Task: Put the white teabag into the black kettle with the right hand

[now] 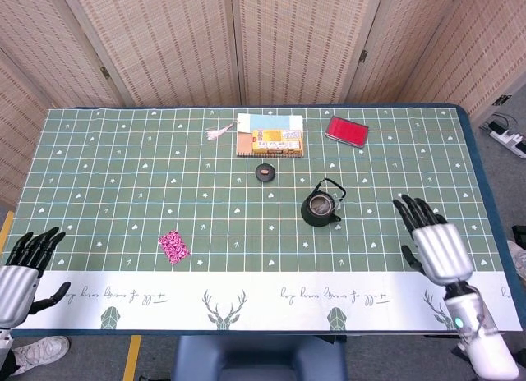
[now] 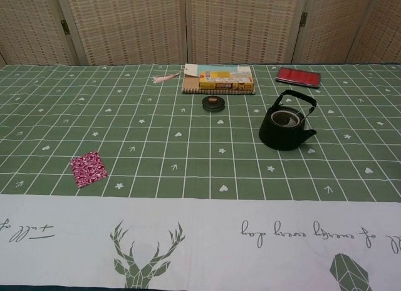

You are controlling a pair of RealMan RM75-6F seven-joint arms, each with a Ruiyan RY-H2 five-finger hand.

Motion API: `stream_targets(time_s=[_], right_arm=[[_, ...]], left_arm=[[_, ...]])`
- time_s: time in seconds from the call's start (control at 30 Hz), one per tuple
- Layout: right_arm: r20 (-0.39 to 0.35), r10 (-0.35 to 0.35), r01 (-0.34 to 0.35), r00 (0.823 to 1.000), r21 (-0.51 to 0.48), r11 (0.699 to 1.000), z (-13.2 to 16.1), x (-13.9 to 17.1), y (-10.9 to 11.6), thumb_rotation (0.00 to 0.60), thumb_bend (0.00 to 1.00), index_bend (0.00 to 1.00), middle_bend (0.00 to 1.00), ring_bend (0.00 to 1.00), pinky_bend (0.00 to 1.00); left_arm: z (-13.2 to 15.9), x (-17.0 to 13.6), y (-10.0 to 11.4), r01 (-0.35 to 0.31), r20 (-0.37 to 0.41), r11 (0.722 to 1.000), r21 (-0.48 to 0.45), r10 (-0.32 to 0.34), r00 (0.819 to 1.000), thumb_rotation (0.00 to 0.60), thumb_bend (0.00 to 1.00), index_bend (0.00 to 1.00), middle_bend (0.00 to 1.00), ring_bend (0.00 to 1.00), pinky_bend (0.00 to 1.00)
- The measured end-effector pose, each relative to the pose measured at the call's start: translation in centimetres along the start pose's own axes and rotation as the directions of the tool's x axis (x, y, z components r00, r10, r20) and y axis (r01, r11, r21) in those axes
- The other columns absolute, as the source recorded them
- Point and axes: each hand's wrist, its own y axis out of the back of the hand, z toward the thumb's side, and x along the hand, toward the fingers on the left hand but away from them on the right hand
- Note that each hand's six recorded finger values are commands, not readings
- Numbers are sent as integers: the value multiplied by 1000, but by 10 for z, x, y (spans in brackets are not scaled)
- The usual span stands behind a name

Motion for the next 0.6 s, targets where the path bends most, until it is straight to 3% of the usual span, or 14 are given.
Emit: stream_targets(time_s=[0.17, 0.37, 0.6], right_arm=[[20, -10, 9, 1000, 27, 1000, -28, 43, -40, 600, 429, 0, 0, 0, 10], [12, -16, 17, 1000, -33, 999, -42, 64, -65, 600, 429, 0, 0, 0, 0], [-3, -30, 30, 1000, -65, 997, -39, 72, -67, 600, 430, 0, 0, 0, 0]], left_arm=[[9, -2, -5, 7, 29, 1000, 16, -7, 1000, 600, 281, 0, 0, 65, 41], [16, -5, -9, 11, 45, 1000, 29, -12, 999, 600, 280, 0, 0, 64, 41], [20, -6, -11, 17, 59, 999, 29, -18, 998, 600, 281, 0, 0, 64, 41]])
